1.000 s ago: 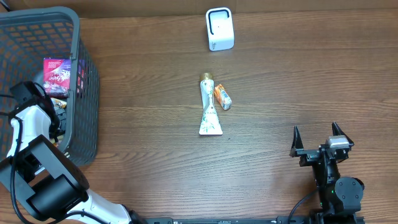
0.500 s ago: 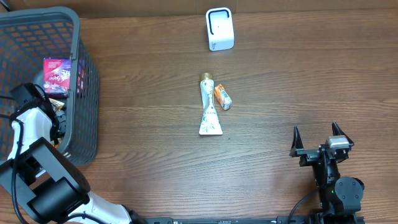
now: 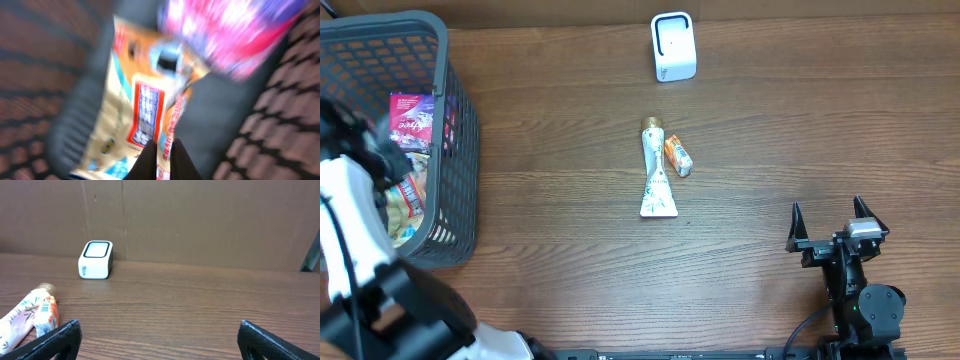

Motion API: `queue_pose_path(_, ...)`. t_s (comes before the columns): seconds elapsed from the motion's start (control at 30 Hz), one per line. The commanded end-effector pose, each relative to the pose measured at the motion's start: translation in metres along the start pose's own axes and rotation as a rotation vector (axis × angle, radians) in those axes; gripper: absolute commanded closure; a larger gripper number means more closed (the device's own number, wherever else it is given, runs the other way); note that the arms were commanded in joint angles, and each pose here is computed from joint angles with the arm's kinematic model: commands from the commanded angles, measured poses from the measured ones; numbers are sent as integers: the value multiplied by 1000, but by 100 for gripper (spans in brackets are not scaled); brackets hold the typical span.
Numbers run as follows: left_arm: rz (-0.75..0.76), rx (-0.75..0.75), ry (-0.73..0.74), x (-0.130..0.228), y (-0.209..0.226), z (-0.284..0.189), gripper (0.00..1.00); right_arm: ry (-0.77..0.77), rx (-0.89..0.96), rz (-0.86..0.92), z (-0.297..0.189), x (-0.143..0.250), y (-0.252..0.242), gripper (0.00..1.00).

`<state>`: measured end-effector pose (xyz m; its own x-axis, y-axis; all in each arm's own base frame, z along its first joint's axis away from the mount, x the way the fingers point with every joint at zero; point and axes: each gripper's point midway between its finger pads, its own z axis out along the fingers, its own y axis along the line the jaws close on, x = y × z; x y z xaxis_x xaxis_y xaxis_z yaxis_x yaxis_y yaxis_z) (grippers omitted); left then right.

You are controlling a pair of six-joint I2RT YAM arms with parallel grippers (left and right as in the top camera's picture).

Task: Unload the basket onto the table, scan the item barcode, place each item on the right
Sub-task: 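Reach the left gripper into the basket and grasp the yellow snack bag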

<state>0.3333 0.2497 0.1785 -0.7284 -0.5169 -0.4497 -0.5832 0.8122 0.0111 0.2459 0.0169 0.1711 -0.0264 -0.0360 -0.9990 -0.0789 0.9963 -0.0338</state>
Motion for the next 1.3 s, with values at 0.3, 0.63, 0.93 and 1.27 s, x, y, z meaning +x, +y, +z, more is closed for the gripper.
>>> queue_pose_path(0.3,-64,30,-306,-38,-5,-121,40,-6,-2,-1,0,1,1,0)
queue_pose_path(0.63,-68,19,-52,-16,-4,-24,0,-6,-2,-1,0,1,1,0)
queue_pose_path(0.93,-68,4,173,17,-3,61,0,-6,-2,-1,0,1,1,0)
queue_pose_path(1.27,-38,-83,380,62,2,132,0,-6,-2,-1,0,1,1,0)
